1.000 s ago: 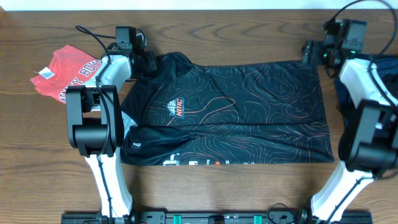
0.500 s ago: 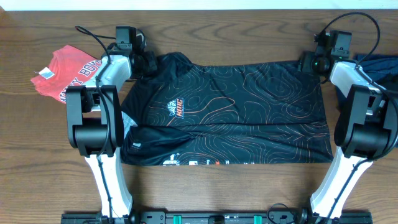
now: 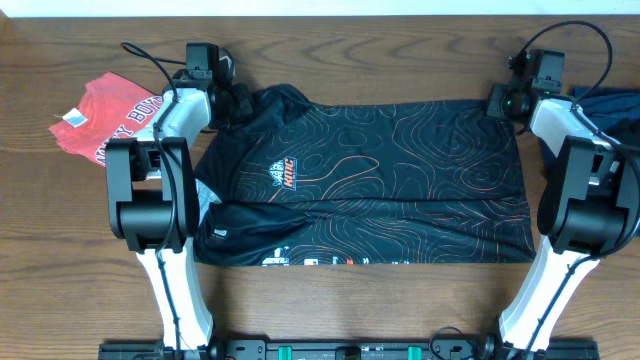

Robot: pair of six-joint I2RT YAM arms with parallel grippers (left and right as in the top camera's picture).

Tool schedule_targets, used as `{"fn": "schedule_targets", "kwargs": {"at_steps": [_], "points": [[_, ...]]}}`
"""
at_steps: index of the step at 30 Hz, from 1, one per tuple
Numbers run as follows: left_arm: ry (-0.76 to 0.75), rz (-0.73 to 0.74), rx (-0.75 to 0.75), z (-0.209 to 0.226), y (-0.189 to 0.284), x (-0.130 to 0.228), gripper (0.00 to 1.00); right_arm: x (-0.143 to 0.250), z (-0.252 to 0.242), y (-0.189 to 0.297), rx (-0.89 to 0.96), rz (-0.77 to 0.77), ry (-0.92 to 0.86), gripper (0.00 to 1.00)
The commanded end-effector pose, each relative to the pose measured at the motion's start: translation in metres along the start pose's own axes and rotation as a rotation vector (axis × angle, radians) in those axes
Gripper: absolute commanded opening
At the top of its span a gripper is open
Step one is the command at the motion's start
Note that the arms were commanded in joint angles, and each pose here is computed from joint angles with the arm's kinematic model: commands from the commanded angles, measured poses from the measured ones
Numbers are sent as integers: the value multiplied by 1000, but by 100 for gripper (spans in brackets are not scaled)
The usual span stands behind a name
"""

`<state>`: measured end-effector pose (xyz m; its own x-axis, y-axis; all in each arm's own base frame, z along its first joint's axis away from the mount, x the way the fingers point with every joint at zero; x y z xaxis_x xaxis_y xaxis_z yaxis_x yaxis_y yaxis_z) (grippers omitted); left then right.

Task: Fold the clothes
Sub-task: 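Fold the jersey's far half toward the near edge with both grippers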

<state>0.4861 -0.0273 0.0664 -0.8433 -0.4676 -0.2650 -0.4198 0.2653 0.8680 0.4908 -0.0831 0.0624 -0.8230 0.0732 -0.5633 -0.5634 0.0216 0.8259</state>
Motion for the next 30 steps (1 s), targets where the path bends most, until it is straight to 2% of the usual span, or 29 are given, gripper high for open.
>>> {"fn": "schedule_targets", "kwargs": {"at_steps": [1, 9, 14, 19, 24, 30], "points": [[-10, -50, 23, -11, 26, -12, 6, 5, -6, -1, 55, 25, -34, 1], [-8, -59, 25, -22, 72, -11, 6, -12, -5, 34, 57, -3, -33, 1], [10, 9, -16, -21, 105, 6, 6, -14, -1, 76, 55, 34, -34, 1], [79, 132, -102, -1, 129, 29, 6, -3, 2, 118, 54, 120, -40, 1], [164, 236, -278, 35, 150, 47, 6, 20, -7, 155, 129, 257, -50, 1], [202, 359, -334, 56, 164, 64, 6, 54, -10, 173, 145, 457, -60, 1]]}}
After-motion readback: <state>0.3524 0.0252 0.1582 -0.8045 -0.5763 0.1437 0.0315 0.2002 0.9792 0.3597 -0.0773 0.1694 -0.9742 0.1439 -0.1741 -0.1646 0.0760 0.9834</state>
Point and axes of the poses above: each gripper's point midway between its finger pads, its own y axis back along the fingers, its own z axis along the line the jaws close on, x = y × z, the point moved 7 cm from there along y, back along the fingers, and after that the axes turned 10 degrees about y, right-handed, at the moved point
